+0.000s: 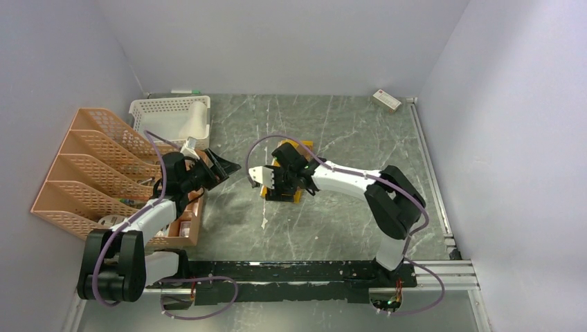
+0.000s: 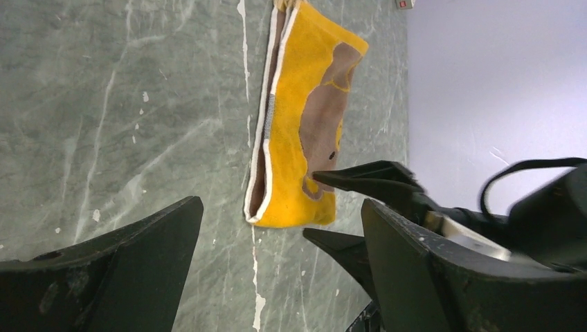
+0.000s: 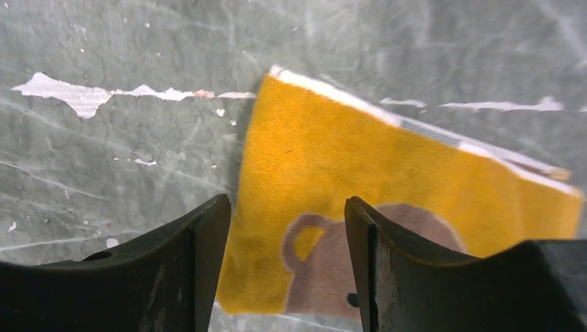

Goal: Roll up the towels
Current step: Roll the towel at the center of the board.

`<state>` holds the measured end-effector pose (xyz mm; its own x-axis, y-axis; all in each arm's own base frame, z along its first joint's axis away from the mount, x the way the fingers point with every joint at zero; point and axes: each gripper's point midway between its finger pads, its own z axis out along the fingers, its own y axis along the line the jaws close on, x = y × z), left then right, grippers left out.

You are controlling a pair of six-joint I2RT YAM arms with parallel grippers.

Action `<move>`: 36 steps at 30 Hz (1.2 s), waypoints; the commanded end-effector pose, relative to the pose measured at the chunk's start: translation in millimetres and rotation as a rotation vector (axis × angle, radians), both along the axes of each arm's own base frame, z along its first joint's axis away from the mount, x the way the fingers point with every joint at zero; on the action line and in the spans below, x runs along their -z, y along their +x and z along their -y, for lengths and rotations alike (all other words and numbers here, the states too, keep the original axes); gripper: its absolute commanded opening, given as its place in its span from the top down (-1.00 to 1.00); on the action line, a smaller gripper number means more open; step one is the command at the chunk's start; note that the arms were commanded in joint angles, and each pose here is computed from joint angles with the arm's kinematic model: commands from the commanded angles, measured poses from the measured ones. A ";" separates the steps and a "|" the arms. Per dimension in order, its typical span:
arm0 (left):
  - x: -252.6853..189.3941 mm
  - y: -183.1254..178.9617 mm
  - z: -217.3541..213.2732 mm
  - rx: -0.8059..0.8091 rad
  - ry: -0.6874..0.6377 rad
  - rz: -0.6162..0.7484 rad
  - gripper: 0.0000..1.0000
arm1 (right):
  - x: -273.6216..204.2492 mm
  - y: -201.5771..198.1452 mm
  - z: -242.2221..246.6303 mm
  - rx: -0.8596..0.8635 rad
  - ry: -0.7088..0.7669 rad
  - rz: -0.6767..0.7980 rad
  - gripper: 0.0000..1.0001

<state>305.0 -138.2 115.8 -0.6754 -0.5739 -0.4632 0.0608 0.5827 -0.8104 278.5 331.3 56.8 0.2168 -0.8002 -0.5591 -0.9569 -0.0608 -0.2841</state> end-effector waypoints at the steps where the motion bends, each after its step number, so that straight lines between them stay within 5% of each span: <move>1: -14.0 1.0 3.6 0.031 -0.036 0.069 -0.93 | 25.9 -14.4 8.8 0.003 -0.057 -0.087 -0.23; 11: -4.4 -3.3 5.6 0.043 -0.048 0.051 -0.93 | 45.4 -10.3 4.2 0.015 -0.075 -0.111 -0.02; 15: 3.1 -6.0 4.4 0.040 -0.038 0.036 -0.93 | 52.0 -11.4 7.0 0.026 -0.090 -0.225 0.77; 17: 6.8 -8.0 3.9 0.041 -0.031 0.030 -0.93 | 52.1 -10.1 7.3 0.038 -0.064 -0.270 0.99; 26: 2.9 -16.0 12.6 0.133 -0.010 0.079 -0.93 | -13.9 -3.4 -4.4 0.088 0.322 -0.697 1.00; 36: 14.1 -4.0 49.3 0.201 0.011 0.073 -0.93 | -17.7 24.8 20.3 0.225 0.467 -1.025 1.00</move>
<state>284.2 -171.0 87.6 -0.7711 -0.4589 -0.4414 0.1340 0.5607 -0.8171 310.7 315.0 67.9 -0.5004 -0.4821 -0.7192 -0.8429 0.0814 0.5319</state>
